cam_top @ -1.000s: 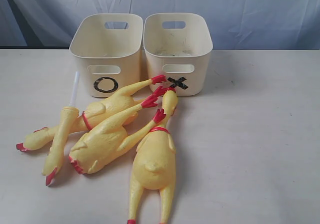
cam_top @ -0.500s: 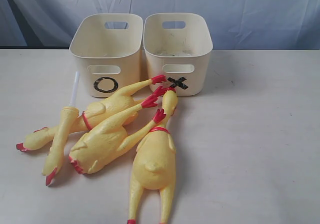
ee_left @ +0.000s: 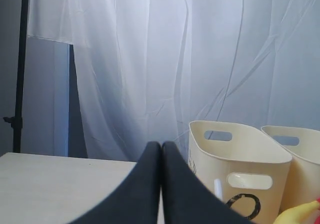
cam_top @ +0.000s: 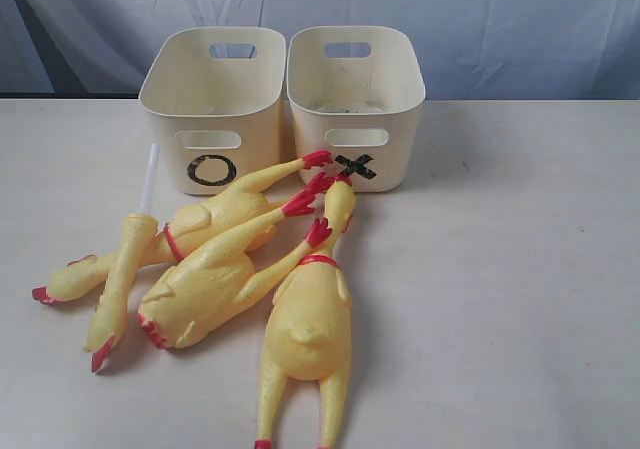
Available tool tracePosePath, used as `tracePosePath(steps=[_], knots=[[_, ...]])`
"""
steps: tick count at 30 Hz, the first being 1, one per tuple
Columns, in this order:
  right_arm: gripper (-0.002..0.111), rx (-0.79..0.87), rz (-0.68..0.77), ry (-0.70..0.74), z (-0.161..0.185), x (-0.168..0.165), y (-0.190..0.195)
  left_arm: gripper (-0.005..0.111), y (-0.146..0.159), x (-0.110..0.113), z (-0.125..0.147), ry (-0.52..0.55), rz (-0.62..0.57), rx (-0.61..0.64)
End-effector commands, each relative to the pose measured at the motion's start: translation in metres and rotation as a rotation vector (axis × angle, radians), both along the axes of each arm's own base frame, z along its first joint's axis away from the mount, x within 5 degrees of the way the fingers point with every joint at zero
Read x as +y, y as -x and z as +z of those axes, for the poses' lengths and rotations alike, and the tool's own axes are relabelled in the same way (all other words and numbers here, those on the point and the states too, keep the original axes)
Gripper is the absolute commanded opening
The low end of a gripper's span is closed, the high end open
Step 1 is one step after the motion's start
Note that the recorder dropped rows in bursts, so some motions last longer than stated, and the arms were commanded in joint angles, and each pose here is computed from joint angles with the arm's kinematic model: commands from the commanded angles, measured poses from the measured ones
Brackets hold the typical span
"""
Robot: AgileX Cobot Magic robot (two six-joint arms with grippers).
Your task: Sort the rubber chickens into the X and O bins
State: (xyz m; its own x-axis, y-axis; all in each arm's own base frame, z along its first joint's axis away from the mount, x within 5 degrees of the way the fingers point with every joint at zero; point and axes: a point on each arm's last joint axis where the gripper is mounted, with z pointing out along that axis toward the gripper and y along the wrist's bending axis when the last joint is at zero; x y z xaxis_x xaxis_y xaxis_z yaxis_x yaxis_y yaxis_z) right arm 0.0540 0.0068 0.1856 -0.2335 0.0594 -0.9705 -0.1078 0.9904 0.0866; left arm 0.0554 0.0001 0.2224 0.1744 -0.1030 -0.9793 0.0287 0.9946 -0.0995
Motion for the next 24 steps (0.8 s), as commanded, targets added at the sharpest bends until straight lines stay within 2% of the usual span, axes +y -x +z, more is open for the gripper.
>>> tracePosePath(steps=[1,10,12,15,16,24], knots=[[0.000,-0.010,-0.005,0.005,0.0000,-0.0004,0.0001,0.000,0.0006,0.0002,0.0008,0.018,-0.004,-0.020],[0.000,-0.010,-0.005,0.005,0.0000,-0.0004,0.0001,0.000,0.0008,-0.0001,0.0015,-0.020,0.000,-0.029],[0.000,-0.010,-0.005,0.005,0.0000,-0.0004,0.0001,0.000,0.0006,0.0001,0.0007,0.039,-0.008,-0.019],[0.000,-0.010,-0.005,0.005,0.0000,-0.0004,0.0001,0.000,0.0006,0.0008,0.0005,0.269,-0.044,-0.016],[0.000,-0.010,-0.005,0.005,0.0000,-0.0004,0.0001,0.000,0.0006,0.0008,0.0005,0.302,-0.050,-0.015],[0.000,-0.010,-0.005,0.005,0.0000,-0.0004,0.0001,0.000,0.0002,0.0001,-0.0018,0.369,-0.066,0.013]])
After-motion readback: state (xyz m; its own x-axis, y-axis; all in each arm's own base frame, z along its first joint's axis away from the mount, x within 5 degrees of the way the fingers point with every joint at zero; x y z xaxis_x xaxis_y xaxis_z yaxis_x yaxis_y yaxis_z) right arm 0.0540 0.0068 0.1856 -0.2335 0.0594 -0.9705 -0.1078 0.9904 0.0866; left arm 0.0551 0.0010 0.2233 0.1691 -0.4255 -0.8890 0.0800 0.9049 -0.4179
